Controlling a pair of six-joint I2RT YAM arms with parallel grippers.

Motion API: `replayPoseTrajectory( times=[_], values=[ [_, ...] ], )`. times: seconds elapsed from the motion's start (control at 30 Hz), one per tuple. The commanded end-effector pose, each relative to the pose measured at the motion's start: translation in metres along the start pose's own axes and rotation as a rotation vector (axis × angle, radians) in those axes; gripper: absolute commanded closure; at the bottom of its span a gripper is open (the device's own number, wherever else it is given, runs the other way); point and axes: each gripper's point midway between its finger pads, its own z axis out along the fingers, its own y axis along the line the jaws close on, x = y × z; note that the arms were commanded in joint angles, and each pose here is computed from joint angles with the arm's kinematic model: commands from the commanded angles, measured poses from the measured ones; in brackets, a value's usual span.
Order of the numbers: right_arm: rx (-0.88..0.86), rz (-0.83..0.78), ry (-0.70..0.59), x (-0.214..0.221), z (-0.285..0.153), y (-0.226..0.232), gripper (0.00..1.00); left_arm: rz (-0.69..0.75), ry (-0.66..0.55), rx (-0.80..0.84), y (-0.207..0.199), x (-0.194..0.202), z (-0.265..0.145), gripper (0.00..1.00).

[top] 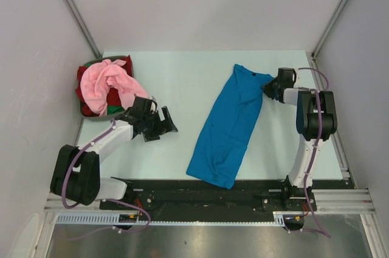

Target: Fold and stack the t-shirts

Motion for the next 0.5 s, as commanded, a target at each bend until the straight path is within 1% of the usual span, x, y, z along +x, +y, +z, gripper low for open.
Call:
replayPoseTrajectory(
  times=[0.0,0.03,0.07,0.1,0.13,0.17,0.23,0.27,0.3,0.33,0.37,0.4,0.43,0.47],
  values=[
    [0.073,-0.007,0.139,0.037,0.024,-0.019,0.83,-0.002,-0.057,0.039,-0.017,-0.019,-0.003,0.03],
    [0.065,-0.038,0.164,0.051,0.027,-0.008,0.87,-0.002,-0.057,0.039,-0.017,-0.019,-0.003,0.03],
    [0.031,-0.049,0.153,0.043,0.031,0.012,0.90,-0.003,-0.055,0.031,-0.016,-0.019,-0.002,0.03],
    [0.019,-0.062,0.152,0.042,0.036,0.018,0.91,-0.004,-0.056,0.028,-0.016,-0.020,-0.002,0.03],
    [0.063,-0.076,0.202,0.060,0.041,0.009,0.92,-0.002,-0.057,0.027,-0.016,-0.020,-0.002,0.03],
    [0.022,-0.092,0.187,0.050,0.047,0.035,0.92,0.000,-0.061,0.021,-0.015,-0.021,-0.002,0.03],
    [0.051,-0.129,0.242,0.067,0.061,0.034,0.93,-0.003,-0.066,0.015,-0.014,-0.022,-0.003,0.03],
    [-0.004,-0.152,0.235,0.065,0.063,0.063,0.93,-0.003,-0.068,0.012,-0.014,-0.023,-0.003,0.03],
    [-0.006,-0.174,0.251,0.070,0.064,0.072,0.93,-0.008,-0.069,0.009,-0.014,-0.023,-0.002,0.04],
    [0.010,-0.187,0.273,0.080,0.076,0.067,0.93,-0.009,-0.070,0.008,-0.014,-0.024,-0.002,0.03],
    [-0.007,-0.209,0.296,0.092,0.079,0.077,0.93,-0.013,-0.067,0.004,-0.013,-0.024,-0.001,0.03],
    [-0.046,-0.222,0.289,0.085,0.079,0.103,0.93,-0.014,-0.071,0.003,-0.014,-0.025,-0.001,0.04],
    [-0.056,-0.243,0.302,0.088,0.082,0.109,0.92,-0.015,-0.072,0.004,-0.014,-0.026,-0.001,0.04],
    [-0.055,-0.260,0.347,0.107,0.093,0.106,0.92,-0.018,-0.072,0.005,-0.014,-0.026,-0.001,0.04]
  ],
)
